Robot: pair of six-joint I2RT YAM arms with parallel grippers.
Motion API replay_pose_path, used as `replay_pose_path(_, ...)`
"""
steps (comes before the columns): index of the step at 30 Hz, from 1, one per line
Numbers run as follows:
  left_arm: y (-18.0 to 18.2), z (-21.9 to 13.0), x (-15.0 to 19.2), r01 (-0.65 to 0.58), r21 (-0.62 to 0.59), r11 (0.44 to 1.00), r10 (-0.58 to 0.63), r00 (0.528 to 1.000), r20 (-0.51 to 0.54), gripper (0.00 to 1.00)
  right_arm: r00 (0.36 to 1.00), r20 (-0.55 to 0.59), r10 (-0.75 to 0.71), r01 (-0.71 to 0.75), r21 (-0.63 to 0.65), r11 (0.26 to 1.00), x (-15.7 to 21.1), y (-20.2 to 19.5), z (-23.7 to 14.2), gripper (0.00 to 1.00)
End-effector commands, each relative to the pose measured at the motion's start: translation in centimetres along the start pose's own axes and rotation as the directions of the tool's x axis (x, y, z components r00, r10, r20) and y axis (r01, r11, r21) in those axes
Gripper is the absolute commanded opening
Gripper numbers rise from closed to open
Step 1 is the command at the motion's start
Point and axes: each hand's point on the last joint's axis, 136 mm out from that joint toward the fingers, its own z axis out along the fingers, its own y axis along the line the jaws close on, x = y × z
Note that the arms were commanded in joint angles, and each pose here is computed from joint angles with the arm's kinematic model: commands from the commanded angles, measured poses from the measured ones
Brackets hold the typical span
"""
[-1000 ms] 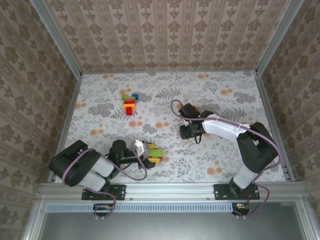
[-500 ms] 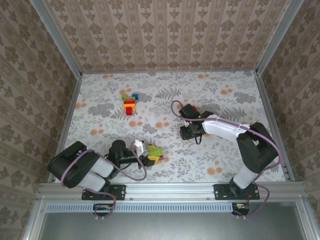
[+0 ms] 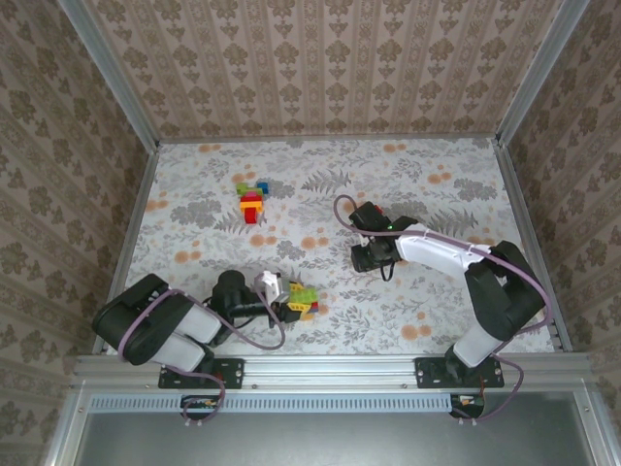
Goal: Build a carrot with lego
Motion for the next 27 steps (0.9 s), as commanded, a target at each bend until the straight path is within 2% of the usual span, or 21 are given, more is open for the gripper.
replay_pose_path(1,-0.4,0.4,-1.0,-0.054,0.046,0.997,0.054,0.998,0.014,0.37,1.0,0.0,0.007,-0.007,0.014,1.0,0.7,-0.3,-1.7,0.35)
replay_pose_path(14,0.5,2.7,0.2,-0.036,0.139,0.99,0.043,0.998,-0.051,0.4,0.998,0.064,-0.006,0.006,0.009,1.0,0.7,1.7,-7.3,0.34)
replay_pose_path(27,0.6,2.8,-0.2,-0.045,0.147,0.988,0.047,0.999,-0.014,0.39,0.998,0.068,0.016,-0.017,0.006,1.0,1.0,2.0,-8.0,0.32)
